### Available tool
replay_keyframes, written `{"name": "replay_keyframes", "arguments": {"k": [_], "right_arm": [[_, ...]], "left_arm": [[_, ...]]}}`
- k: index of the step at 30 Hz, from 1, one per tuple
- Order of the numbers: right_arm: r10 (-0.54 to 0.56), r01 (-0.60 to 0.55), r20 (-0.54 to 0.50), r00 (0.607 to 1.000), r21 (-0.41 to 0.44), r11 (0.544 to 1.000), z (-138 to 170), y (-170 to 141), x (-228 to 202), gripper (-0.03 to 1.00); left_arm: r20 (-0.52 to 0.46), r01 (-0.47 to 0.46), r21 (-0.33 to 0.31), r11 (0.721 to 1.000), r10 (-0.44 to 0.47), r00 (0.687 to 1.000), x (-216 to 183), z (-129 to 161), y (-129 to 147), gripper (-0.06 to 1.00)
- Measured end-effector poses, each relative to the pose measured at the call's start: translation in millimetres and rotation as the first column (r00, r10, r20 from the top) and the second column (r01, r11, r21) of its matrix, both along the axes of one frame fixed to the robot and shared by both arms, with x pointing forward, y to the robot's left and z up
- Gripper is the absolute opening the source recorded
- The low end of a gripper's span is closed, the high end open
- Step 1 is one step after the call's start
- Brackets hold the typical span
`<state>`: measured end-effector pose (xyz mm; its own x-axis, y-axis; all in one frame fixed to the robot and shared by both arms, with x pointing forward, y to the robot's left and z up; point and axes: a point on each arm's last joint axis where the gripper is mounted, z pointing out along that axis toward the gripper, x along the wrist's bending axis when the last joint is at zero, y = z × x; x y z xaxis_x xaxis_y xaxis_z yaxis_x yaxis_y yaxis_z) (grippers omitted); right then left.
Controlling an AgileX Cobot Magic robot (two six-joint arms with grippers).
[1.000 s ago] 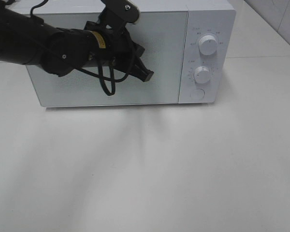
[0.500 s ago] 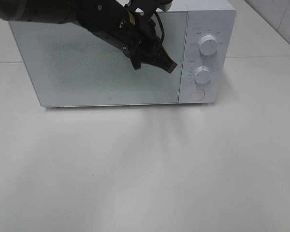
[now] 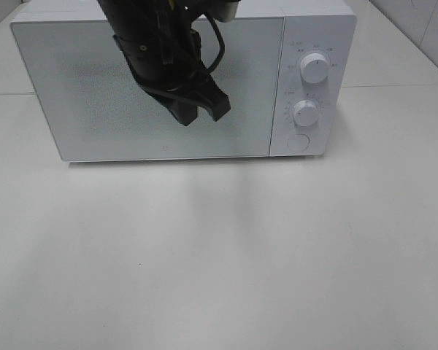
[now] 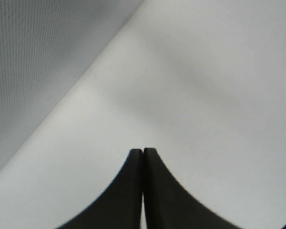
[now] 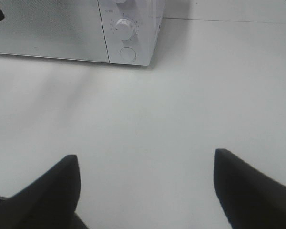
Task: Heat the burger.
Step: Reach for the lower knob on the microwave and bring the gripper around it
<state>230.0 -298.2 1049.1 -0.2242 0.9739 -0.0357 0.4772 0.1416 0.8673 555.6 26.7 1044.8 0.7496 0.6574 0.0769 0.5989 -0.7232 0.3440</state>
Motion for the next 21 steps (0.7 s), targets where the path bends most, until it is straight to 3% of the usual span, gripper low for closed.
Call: {"name": "replay_keyframes", "arguments": {"k": [1,4,6,9,11,13,14,15,17,18,19,20,21], "right_arm": [[0.000,0.000,0.000,1.000,0.000,1.000,0.0,0.0,0.0,0.73],[0.000,0.000,0.000,1.000,0.000,1.000,0.0,0.0,0.0,0.73],[0.001,-0.001,0.000,1.000,0.001,1.000,0.0,0.1,0.0,0.73],[0.001,-0.001,0.000,1.000,0.001,1.000,0.0,0.1,0.0,0.73],[0.001,-0.001,0.000,1.000,0.001,1.000,0.0,0.1,0.0,0.73],[0.001,-0.001,0.000,1.000,0.001,1.000,0.0,0.1,0.0,0.73],[0.001,-0.001,0.000,1.000,0.001,1.000,0.0,0.1,0.0,0.73],[0.001,-0.001,0.000,1.000,0.001,1.000,0.0,0.1,0.0,0.73],[0.000,0.000,0.000,1.000,0.002,1.000,0.0,0.1,0.0,0.73],[-0.001,0.001,-0.001,1.000,0.004,1.000,0.0,0.1,0.0,0.73],[-0.001,0.001,-0.001,1.000,0.004,1.000,0.0,0.1,0.0,0.73],[-0.001,0.001,-0.001,1.000,0.004,1.000,0.0,0.1,0.0,0.73],[-0.001,0.001,-0.001,1.000,0.004,1.000,0.0,0.1,0.0,0.73]], "left_arm": [[-0.015,-0.037,0.036,0.999,0.037,0.999,-3.0,4.0,6.0,0.00],[-0.018,-0.058,0.060,0.997,0.059,0.998,-4.0,5.5,9.4,0.00],[-0.001,-0.124,0.142,0.982,0.126,0.992,-5.4,13.2,22.8,0.00],[0.019,-0.148,0.142,0.979,0.147,0.989,-3.8,21.6,31.6,0.00],[0.024,-0.162,0.133,0.978,0.160,0.987,-2.1,25.5,36.7,0.00],[0.012,-0.273,0.059,0.960,0.273,0.962,10.0,44.4,74.2,0.00],[0.012,-0.273,0.059,0.960,0.273,0.962,10.0,44.4,74.2,0.00],[-0.010,-0.338,0.017,0.941,0.338,0.941,14.6,52.0,96.8,0.00],[-0.027,-0.373,-0.005,0.928,0.373,0.928,15.7,55.3,109.3,0.00],[-0.042,-0.430,-0.026,0.902,0.429,0.902,14.7,60.2,132.4,0.00],[-0.042,-0.430,-0.026,0.902,0.429,0.902,14.7,60.2,132.4,0.00],[-0.048,-0.482,-0.035,0.875,0.480,0.876,10.6,64.3,155.3,0.00],[-0.048,-0.482,-0.035,0.875,0.480,0.876,10.6,64.3,155.3,0.00]]}}
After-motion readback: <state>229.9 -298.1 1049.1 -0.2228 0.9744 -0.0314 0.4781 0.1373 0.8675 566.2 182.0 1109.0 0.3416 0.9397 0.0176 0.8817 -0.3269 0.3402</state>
